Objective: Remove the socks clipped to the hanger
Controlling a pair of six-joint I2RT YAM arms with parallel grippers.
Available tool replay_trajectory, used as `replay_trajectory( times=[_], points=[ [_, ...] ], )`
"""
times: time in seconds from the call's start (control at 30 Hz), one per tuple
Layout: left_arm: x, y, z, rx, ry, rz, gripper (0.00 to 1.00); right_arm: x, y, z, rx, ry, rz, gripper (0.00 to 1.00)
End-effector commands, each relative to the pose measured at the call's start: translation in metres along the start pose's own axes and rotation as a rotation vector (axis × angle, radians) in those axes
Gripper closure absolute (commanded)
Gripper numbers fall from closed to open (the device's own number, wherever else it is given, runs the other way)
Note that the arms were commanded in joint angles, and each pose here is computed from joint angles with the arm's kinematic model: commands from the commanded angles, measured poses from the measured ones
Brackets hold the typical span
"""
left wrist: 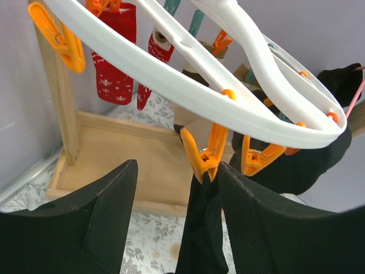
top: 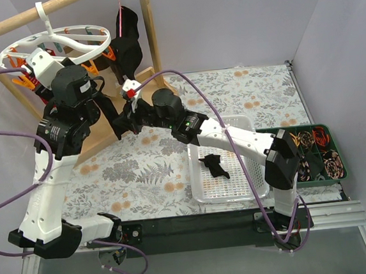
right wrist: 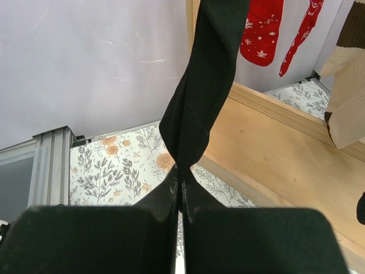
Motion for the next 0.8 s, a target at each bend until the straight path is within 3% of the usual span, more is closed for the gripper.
replay_trajectory(
  times=[0.0,0.17,0.47,0.77],
  points=[
    [0.002,-0.003,0.018,-0.109,0.016,0.041,0.42,0.013,0.016,0.041,-0.119,0.042,0.029,0.99],
    [-0.004,-0.010,0.013,-0.134,-0.031,0.040,0.43,0.014,0.017,0.042,-0.123,0.042,0.030,0.99],
    [-0.010,-0.019,0.004,-0.168,-0.079,0.041,0.53,0.016,0.019,0.043,-0.124,0.035,0.038,0.99],
    [-0.011,-0.024,0.010,-0.211,-0.113,0.066,0.77,0.017,0.022,0.043,-0.126,0.032,0.032,0.99]
  ],
)
Point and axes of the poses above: each gripper's point midway between its finger pads, its own y axis back along the fingers, its own x axis along the line the jaws close on, z = x × y, the point moved 8 cm from there along y, back along the fingers, and after that the axes turned 6 degrees about -y, right-handed, at the moved point
